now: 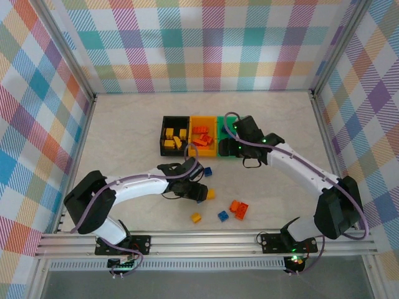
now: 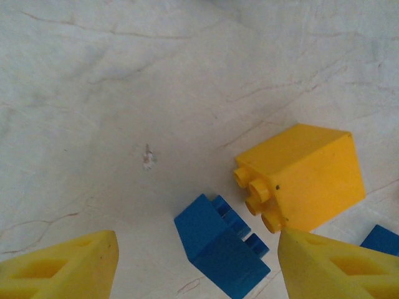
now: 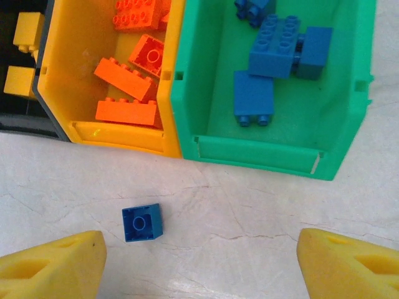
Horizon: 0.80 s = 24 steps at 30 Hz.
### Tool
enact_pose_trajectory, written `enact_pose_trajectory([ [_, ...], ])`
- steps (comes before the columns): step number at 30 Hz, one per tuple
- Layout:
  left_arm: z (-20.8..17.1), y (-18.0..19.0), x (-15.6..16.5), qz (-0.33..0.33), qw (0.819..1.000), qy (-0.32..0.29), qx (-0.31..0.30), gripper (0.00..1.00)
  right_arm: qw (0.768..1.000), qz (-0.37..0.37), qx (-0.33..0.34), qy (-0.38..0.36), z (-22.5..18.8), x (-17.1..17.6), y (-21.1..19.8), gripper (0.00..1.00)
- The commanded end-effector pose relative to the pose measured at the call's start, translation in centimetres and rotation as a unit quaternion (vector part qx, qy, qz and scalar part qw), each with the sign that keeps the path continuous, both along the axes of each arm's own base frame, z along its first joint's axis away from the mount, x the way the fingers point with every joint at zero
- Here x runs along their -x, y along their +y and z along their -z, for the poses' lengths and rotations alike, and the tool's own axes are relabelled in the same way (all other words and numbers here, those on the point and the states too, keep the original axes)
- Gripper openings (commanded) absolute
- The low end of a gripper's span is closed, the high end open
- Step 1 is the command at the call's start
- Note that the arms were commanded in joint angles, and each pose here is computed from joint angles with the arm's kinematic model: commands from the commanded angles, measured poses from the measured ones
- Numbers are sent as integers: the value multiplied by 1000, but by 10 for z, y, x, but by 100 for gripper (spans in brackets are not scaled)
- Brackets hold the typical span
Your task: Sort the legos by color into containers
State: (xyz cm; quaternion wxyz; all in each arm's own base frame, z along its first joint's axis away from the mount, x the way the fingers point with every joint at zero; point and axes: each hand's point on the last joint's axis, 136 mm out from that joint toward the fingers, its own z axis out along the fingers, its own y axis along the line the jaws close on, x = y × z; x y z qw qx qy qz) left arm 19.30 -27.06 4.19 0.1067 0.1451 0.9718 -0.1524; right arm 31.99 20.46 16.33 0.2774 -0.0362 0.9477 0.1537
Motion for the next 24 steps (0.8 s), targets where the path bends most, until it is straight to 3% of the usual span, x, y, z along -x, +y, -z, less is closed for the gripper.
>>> enact_pose_trajectory([
  [1,1,-8,4,12,1000,3,-4,67,1000,13,-16,-17,-9,-3,-4,81],
  [7,14,2,3,4,999,2,-34,57,999,18,-20,-21,-11,0,-10,81],
  [12,16,1,2,1,999,4,-32,43,999,21,-23,-25,-15,1,-13,81],
  [18,14,7,1,-2,999,-1,-47,43,999,24,-25,-25,-14,2,-16,81],
  [24,9,5,0,-4,999,-3,-43,32,999,27,-29,-25,-14,2,-17,81],
])
